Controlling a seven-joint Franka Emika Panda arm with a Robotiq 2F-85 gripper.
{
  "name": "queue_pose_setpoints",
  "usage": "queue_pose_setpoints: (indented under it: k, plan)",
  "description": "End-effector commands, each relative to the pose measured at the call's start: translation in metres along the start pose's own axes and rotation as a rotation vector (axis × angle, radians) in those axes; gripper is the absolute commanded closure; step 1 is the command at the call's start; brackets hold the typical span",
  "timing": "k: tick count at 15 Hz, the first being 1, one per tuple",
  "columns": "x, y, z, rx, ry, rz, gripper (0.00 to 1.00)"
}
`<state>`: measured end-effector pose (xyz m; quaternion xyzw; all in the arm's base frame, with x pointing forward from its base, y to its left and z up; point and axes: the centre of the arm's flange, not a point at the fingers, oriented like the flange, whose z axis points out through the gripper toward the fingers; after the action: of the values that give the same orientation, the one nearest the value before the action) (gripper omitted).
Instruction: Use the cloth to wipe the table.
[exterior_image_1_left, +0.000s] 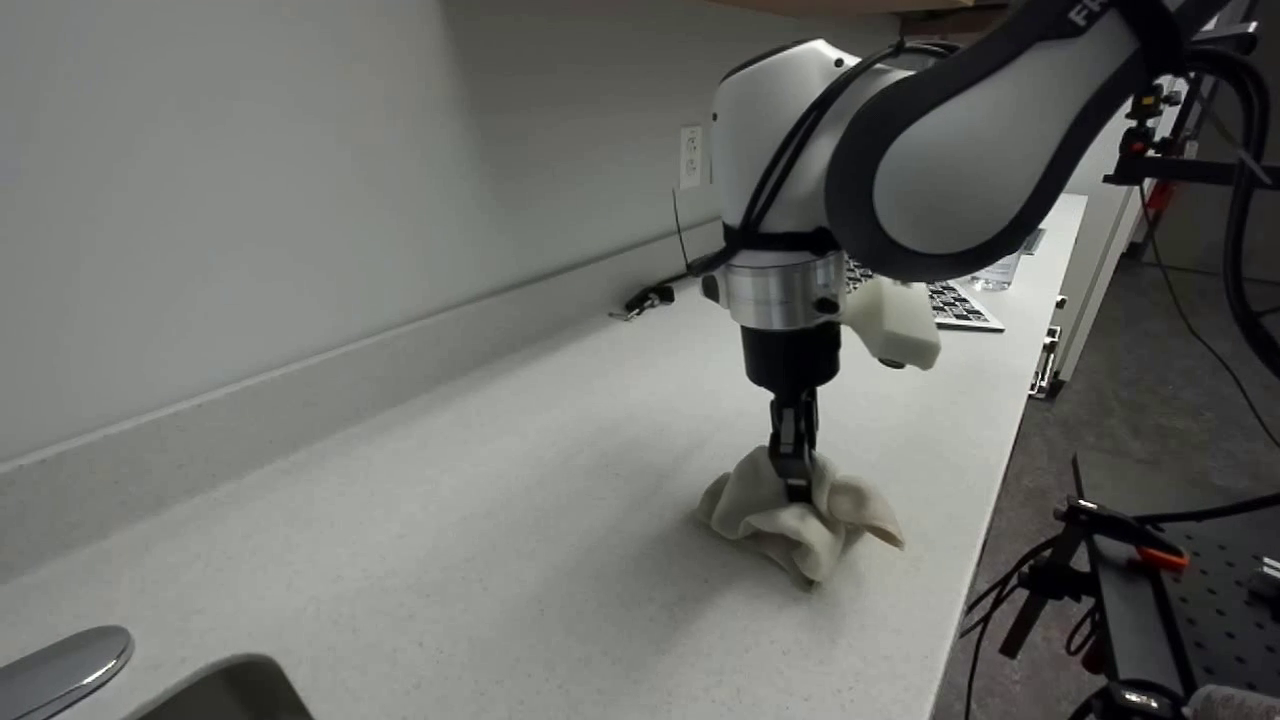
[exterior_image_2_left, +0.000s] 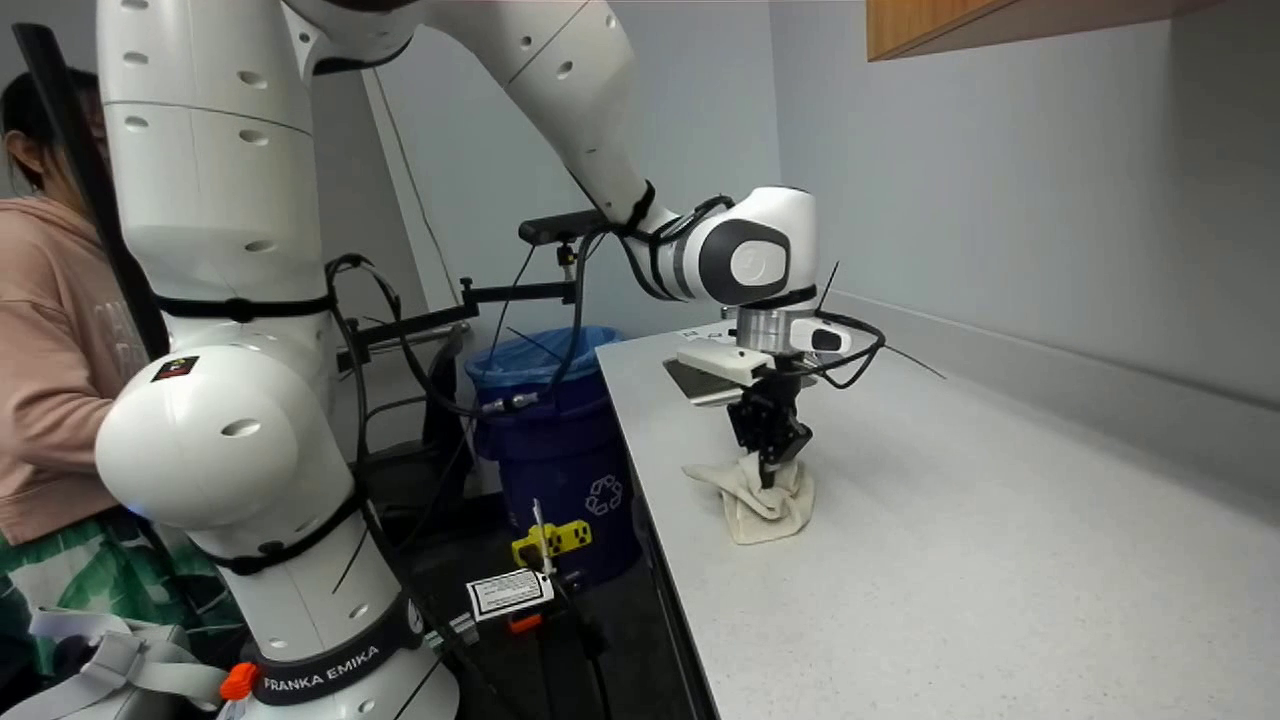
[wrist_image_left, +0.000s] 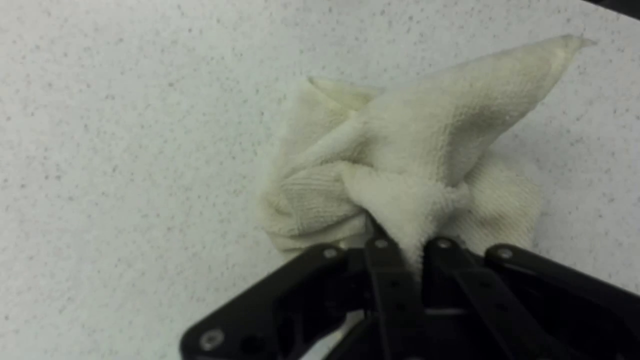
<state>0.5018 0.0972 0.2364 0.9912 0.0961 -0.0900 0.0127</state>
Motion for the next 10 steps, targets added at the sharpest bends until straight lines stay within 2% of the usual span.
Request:
queue_pose_setpoints:
  k: [1,6,10]
  plan:
    - [0.046,-0.001,-0.012,-0.006,0.049,-0.016,0.97]
    - [0.113,-0.008,-0.011,-0.006,0.164,-0.006,0.97]
    - [0.164,-0.017,-0.013,-0.048,0.352,-0.006,0.97]
